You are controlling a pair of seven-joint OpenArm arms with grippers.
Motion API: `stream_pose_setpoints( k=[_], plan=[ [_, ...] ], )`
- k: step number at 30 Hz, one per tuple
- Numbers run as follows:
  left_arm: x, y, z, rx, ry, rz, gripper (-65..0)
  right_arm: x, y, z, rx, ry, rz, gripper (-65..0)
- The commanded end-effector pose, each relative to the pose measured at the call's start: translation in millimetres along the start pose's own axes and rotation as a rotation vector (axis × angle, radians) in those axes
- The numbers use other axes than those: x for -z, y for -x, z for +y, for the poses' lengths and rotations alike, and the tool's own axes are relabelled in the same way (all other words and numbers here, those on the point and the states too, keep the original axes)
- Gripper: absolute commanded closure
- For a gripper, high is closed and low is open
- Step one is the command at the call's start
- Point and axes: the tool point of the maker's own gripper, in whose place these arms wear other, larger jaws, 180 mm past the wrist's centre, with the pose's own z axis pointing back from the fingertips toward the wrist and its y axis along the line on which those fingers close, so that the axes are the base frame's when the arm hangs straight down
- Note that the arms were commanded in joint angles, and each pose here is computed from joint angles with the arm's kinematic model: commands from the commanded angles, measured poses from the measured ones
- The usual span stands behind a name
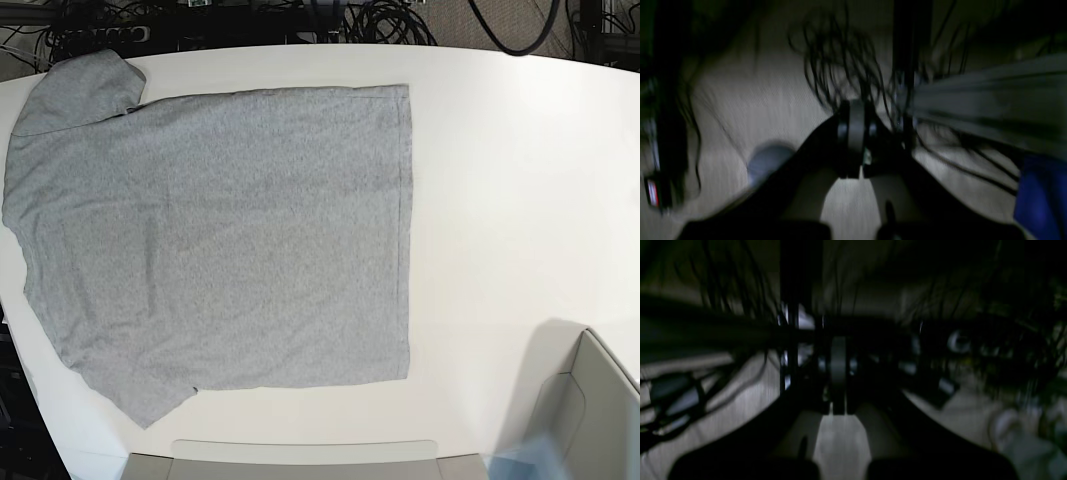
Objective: Fold the T-shirt properly
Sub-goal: 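Move both grippers toward the shoulder corners of the grey T-shirt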
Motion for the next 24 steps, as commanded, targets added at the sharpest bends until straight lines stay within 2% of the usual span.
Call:
stream_pose_setpoints(
  k=[1, 4, 6, 9, 12, 17, 18, 20, 24],
  plan=[
    [-9, -7, 1, 0.005, 0.002, -0.076, -0.3, -12, 3, -3, -0.002, 0.006, -0.035, -0.5],
    [-36, -23, 2, 0.008, 0.004, -0.255, -0.3, -35, -7, -9, -0.012, 0.011, -0.166, -0.5],
    [-56, -38, 2, 0.011, 0.008, -0.387, -0.3, -41, -3, -9, -0.014, 0.008, -0.164, -0.5],
    [-59, -40, 9, 0.029, 0.007, -0.408, -0.4, -56, -3, -14, -0.014, 0.014, -0.199, -0.6],
    [-68, -48, 14, 0.052, 0.022, -0.465, -0.4, -74, -20, -10, 0.027, 0.025, -0.298, -0.6],
    [-95, -70, 16, 0.057, 0.022, -0.588, -0.4, -125, -84, -9, 0.094, 0.022, -0.535, -0.7],
    [-103, -76, 16, 0.058, 0.021, -0.619, -0.4, -136, -94, -11, 0.112, 0.021, -0.558, -1.1],
    [-114, -96, 18, 0.059, 0.017, -0.692, -0.5, -148, -118, -17, 0.164, 0.033, -0.586, -4.1],
    [-131, -134, 19, 0.058, 0.011, -0.827, -5.4, -161, -149, -36, 0.294, 0.041, -0.557, -11.8]
  ],
)
